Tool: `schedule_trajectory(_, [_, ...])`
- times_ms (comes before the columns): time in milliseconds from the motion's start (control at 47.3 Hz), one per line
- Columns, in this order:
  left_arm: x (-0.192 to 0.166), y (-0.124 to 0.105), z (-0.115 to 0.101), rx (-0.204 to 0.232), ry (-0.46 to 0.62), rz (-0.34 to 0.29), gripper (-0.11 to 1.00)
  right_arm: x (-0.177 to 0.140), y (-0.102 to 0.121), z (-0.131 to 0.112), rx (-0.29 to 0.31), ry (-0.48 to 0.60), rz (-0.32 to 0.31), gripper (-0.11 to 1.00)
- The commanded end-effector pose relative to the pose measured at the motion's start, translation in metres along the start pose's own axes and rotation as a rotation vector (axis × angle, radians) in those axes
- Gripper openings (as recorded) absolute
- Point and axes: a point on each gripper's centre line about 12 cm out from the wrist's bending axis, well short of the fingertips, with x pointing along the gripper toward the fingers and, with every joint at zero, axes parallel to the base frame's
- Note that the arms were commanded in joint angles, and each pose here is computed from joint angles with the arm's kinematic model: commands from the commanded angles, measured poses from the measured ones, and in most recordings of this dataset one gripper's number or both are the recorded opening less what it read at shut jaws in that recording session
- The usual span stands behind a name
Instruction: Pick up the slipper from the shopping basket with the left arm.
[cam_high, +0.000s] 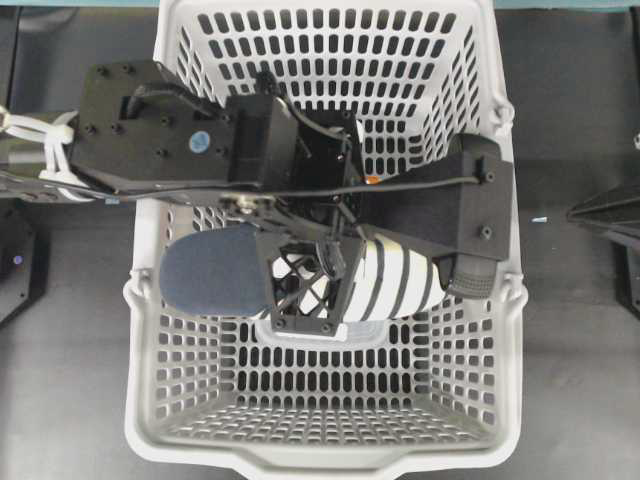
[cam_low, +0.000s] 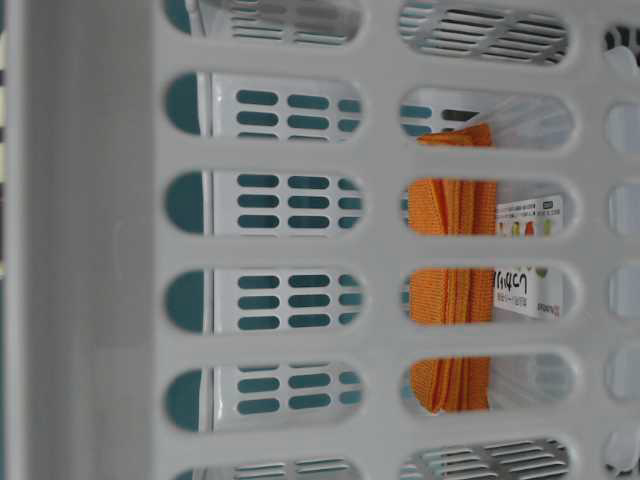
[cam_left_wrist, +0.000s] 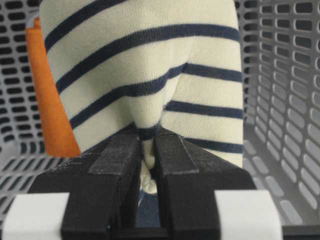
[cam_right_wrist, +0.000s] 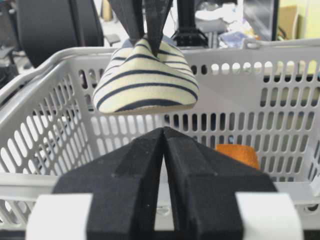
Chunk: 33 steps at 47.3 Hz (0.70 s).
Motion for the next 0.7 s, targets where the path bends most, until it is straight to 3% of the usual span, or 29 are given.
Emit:
schedule_trajectory(0, [-0.016,0.002,0.000,-0.005,-0.040,0.003,0.06,0.001,0.001,0.004,0.005,-0.012,0.003,-0.01])
schedule_trajectory(676, [-0.005,0.005,0.005,-0.011,-0.043,0.006,0.06,0.001,0.001,0.003,0.005,-0.011,0.003,-0.01])
